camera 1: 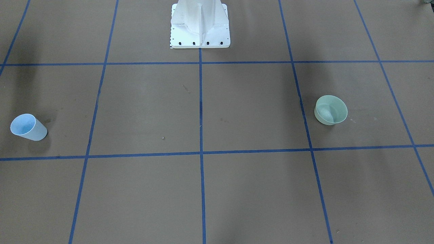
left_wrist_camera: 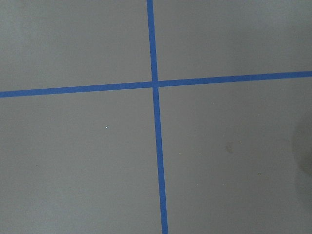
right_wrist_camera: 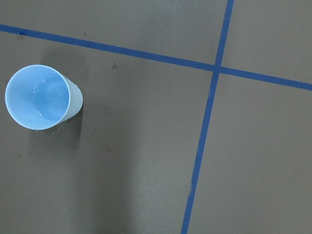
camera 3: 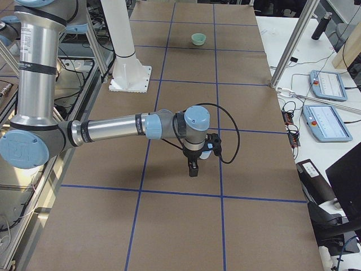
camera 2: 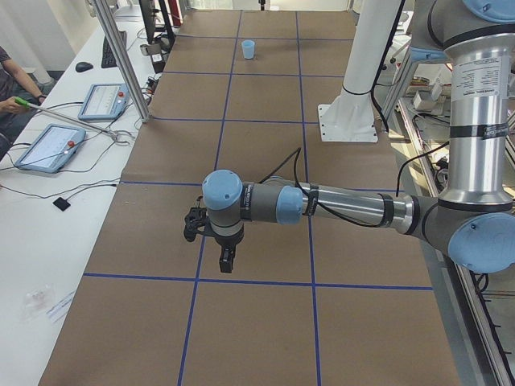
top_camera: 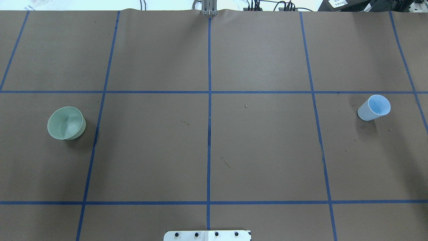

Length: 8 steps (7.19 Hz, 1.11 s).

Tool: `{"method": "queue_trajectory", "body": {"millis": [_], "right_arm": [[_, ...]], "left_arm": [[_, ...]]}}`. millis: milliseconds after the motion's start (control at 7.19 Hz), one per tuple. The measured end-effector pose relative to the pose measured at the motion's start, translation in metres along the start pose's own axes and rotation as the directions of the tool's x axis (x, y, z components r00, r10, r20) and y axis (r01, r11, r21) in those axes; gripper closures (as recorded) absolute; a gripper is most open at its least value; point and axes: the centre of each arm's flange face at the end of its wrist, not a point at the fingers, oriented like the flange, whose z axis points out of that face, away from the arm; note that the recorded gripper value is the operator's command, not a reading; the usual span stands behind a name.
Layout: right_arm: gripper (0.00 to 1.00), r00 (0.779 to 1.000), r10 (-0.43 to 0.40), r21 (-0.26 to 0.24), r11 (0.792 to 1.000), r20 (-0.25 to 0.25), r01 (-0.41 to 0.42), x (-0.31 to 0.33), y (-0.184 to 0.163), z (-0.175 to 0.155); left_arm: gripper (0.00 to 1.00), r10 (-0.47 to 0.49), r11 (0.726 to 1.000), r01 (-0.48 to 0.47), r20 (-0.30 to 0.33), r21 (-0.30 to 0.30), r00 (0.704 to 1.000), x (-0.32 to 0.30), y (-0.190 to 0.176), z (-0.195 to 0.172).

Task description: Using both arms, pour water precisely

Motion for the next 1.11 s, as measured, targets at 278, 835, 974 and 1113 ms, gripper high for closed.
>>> {"method": "queue_trajectory", "body": {"millis": [278,835,974,1113], "right_arm": [[0.00,1.000,0.003,-0.003,1.000,0.003,-0.003,0.001,0.000,0.002],[0.00,1.000,0.001,-0.001,1.000,0.001,-0.001,0.001,-0.002,0.001],[0.00,1.000,0.001,-0.002,1.000,0.000,-0.001,0.001,-0.003,0.002],[0.00,1.000,0.002,-0.003,1.000,-0.001,-0.002,0.002,-0.003,0.002]], "left_arm": [[0.01,0.002,1.000,-0.002,-0.002,0.002,1.000,0.002,0.000,0.000],[0.01,0.019,1.000,-0.019,-0.001,0.016,1.000,0.010,-0.002,-0.006],[0.01,0.024,1.000,-0.024,-0.002,0.021,1.000,0.012,-0.002,-0.008],[0.01,0.030,0.999,-0.030,-0.003,0.023,1.000,0.014,-0.003,-0.009]]}}
